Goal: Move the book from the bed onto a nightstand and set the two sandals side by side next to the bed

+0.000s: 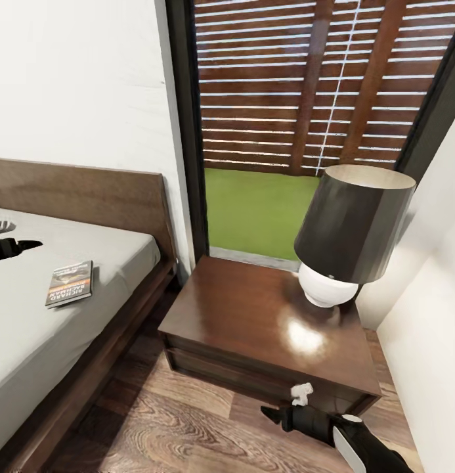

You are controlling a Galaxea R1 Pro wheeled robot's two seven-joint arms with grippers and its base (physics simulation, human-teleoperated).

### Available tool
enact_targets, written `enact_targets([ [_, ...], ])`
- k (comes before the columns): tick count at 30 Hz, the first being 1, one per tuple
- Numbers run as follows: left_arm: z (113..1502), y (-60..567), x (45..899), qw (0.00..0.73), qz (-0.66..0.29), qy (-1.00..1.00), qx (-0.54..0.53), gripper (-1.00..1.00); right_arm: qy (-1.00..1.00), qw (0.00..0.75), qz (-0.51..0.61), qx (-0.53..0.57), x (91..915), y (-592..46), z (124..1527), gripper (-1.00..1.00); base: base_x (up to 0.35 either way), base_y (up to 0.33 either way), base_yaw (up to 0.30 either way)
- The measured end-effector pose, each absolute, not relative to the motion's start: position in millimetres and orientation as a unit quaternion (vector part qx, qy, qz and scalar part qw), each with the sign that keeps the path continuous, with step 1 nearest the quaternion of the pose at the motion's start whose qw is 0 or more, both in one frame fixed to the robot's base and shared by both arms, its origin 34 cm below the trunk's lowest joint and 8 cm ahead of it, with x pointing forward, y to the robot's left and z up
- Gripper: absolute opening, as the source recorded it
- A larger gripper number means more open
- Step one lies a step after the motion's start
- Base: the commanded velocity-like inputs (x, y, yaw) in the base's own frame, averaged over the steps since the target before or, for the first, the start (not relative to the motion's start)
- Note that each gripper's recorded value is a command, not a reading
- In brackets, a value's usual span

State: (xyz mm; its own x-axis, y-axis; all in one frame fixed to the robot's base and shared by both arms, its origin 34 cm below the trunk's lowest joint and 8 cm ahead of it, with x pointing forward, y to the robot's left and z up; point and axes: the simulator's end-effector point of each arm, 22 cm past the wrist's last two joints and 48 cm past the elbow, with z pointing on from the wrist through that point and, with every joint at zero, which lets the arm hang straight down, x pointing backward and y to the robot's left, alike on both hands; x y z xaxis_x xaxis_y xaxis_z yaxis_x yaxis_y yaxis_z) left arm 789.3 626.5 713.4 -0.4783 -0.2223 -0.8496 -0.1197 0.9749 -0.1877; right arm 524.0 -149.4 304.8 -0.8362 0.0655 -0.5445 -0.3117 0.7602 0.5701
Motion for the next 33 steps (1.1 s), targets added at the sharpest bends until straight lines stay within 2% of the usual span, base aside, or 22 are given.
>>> enact_targets([
  [1,705,698,769,0.476,0.095,0.855,-0.182,1.0,0.942,0.284,0.18,-0.019,541,-215,270,1.0,0.0,0.0,0.175],
  [2,706,726,755,0.462,0.155,0.846,-0.216,1.0,0.954,0.284,0.094,0.008,544,-254,259,1.0,0.0,0.0,0.18],
  [33,706,727,754,0.461,0.156,0.846,-0.218,1.0,0.959,0.27,0.088,0.015,533,-257,251,1.0,0.0,0.0,0.173],
])
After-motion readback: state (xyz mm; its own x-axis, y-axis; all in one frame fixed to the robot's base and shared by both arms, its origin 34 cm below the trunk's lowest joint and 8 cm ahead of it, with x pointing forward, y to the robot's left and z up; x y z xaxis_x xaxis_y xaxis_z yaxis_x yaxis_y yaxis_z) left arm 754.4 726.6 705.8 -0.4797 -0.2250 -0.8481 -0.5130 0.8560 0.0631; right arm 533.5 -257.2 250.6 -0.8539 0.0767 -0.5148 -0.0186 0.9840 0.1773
